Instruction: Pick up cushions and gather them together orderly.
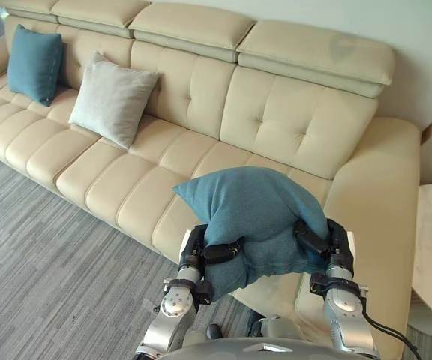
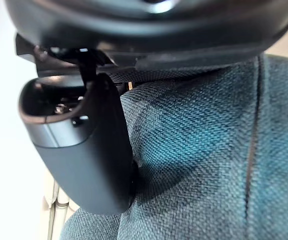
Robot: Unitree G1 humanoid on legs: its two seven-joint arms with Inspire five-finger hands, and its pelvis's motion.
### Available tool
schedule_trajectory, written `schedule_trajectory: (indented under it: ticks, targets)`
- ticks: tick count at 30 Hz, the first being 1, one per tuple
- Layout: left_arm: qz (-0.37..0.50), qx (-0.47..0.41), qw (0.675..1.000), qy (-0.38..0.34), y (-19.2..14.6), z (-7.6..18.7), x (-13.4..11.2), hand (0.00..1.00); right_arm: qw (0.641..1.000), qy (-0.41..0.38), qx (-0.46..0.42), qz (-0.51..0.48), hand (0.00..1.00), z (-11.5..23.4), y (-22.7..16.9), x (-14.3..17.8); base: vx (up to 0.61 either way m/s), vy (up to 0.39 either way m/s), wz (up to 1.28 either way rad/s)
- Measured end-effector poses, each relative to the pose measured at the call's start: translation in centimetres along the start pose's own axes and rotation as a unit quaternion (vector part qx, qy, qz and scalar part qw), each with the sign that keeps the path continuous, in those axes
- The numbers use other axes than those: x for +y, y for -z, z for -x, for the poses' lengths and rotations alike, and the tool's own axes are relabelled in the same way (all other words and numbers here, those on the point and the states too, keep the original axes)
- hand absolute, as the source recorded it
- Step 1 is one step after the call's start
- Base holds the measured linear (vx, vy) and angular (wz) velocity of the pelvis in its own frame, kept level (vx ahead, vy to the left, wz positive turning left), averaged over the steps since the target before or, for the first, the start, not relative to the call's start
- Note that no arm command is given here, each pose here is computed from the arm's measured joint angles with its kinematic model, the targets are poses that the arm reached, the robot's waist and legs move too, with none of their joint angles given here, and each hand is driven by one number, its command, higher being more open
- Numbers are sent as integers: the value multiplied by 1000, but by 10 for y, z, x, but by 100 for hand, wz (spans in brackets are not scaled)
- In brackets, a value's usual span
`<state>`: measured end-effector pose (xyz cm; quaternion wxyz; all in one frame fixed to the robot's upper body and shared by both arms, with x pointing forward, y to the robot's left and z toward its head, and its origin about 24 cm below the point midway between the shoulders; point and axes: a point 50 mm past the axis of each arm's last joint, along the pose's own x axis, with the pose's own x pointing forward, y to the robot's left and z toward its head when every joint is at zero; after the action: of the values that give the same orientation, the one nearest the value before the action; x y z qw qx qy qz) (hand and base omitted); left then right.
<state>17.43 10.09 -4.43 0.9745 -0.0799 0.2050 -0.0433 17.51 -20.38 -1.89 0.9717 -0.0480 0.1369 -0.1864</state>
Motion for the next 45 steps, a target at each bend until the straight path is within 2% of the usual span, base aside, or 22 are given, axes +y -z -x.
schedule_trajectory:
  ticks: [5, 8, 11, 17, 27, 34, 38, 41, 42, 43, 44, 45]
  targets:
    - [13, -30, 999, 7, -10, 0, -4, 0, 999, 3, -49, -14, 0, -4, -23, 4, 203, 118, -49]
    - [11, -25, 1000, 9, -8, 1, -5, 0, 999, 7, -38, -9, 0, -4, -18, 2, 166, 323, -42]
    - [-11, -10, 1000, -2, -3, 3, 6, 0, 1000, 5, 6, -22, 0, -2, 1, 12, 151, 321, -31]
    - [-18, 0, 1000, -8, 1, 6, 11, 0, 1000, -6, 10, -21, 0, -1, 2, 16, 44, 136, -28]
    - [-41, -10, 999, -4, -4, 1, 7, 0, 999, 5, -3, 53, 0, -3, 3, 14, -3, 24, -59]
    - [-85, -137, 987, -21, -75, -37, -3, 0, 991, 28, -118, 54, 0, -26, -52, 35, -63, 39, -22]
    - [-81, -227, 969, -47, -128, -51, -12, 0, 975, 49, -216, 12, 0, -30, -105, 47, -95, 2, 4]
    - [-78, -319, 942, -62, -184, -57, -29, 0, 948, 91, -303, -24, 0, -35, -156, 56, -83, -3, 11]
    - [-72, -346, 933, -66, -202, -57, -33, 100, 939, 100, -327, -37, 0, -36, -172, 59, -83, 4, 10]
    - [-71, -356, 929, -69, -208, -57, -34, 100, 936, 104, -335, -41, 0, -36, -176, 60, -91, 6, 15]
    - [-65, -395, 913, -72, -236, -56, -41, 100, 920, 122, -369, -58, 100, -35, -199, 63, -86, 9, 16]
    - [-58, -427, 899, -77, -261, -55, -46, 100, 906, 130, -396, -78, 100, -35, -220, 67, -87, 8, 15]
